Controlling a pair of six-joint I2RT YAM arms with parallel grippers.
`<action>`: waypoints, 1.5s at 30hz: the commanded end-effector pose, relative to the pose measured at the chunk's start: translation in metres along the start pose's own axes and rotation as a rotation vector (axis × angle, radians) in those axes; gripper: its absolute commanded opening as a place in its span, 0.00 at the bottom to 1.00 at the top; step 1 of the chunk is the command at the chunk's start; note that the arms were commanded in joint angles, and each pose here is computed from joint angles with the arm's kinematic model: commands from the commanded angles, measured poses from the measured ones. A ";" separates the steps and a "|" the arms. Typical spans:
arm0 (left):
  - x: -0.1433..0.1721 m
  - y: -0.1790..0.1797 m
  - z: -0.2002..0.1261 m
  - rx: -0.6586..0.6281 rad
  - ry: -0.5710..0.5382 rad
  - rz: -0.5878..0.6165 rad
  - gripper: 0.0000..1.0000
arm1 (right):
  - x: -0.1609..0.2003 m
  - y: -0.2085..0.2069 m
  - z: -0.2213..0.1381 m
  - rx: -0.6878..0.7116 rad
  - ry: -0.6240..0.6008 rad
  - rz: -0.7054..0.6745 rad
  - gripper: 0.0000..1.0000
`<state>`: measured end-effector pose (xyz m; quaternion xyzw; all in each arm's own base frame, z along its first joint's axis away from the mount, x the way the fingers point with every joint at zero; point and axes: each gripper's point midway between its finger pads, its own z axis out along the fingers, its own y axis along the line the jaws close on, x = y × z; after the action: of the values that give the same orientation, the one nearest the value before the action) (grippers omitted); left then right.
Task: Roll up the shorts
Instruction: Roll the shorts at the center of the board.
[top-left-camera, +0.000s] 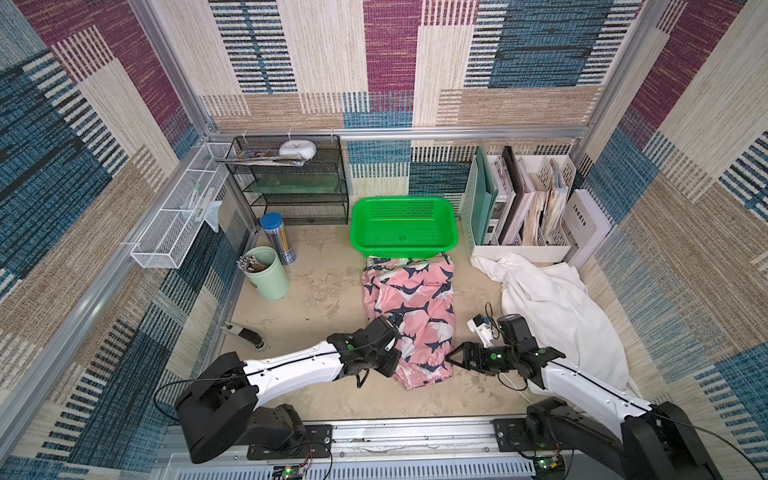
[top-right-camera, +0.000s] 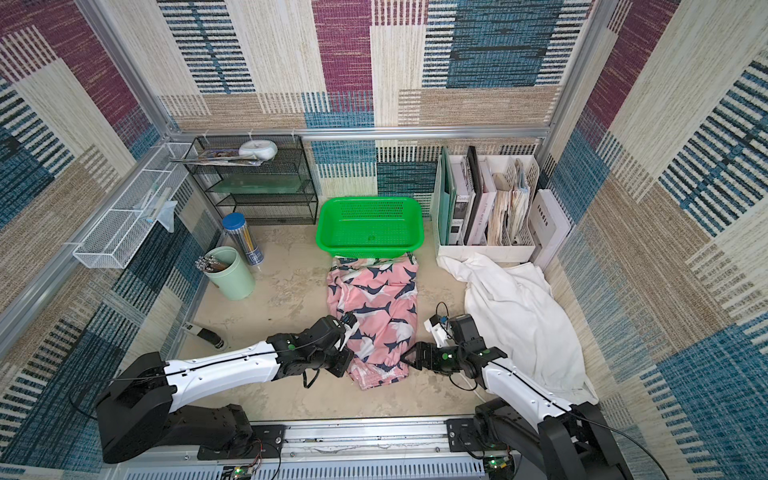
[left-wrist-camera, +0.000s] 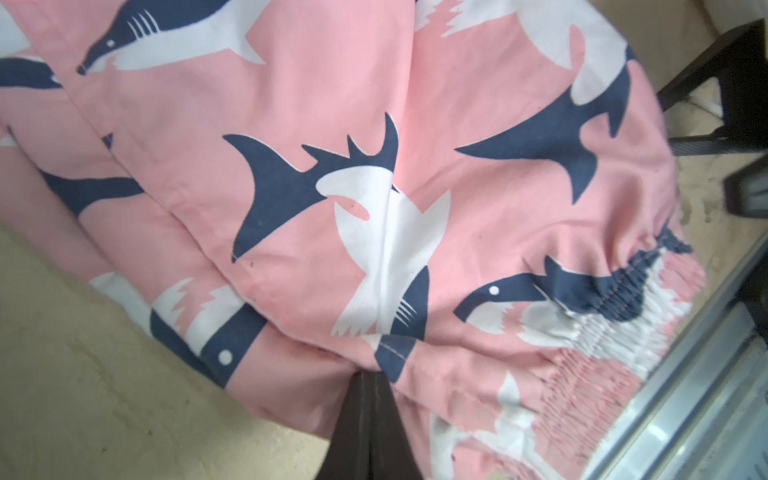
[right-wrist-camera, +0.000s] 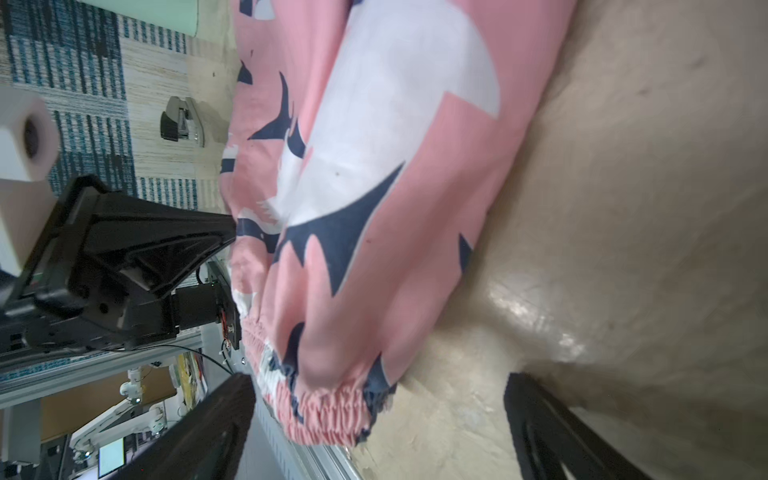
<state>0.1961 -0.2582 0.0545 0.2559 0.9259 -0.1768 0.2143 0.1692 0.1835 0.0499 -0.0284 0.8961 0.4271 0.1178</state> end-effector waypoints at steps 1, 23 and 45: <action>0.008 0.018 0.005 -0.085 0.010 -0.006 0.00 | 0.008 -0.001 0.006 -0.021 0.019 0.033 1.00; 0.060 0.037 0.039 -0.137 0.162 -0.053 0.00 | 0.048 -0.033 0.029 0.020 0.138 0.137 1.00; 0.077 0.041 0.049 -0.148 0.220 -0.058 0.00 | 0.036 -0.031 0.054 0.015 0.159 0.114 0.92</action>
<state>0.2190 -0.2666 0.0077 0.2174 0.9296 -0.1661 0.2470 0.1582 0.2375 0.0394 -0.1020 0.8356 0.5354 0.0690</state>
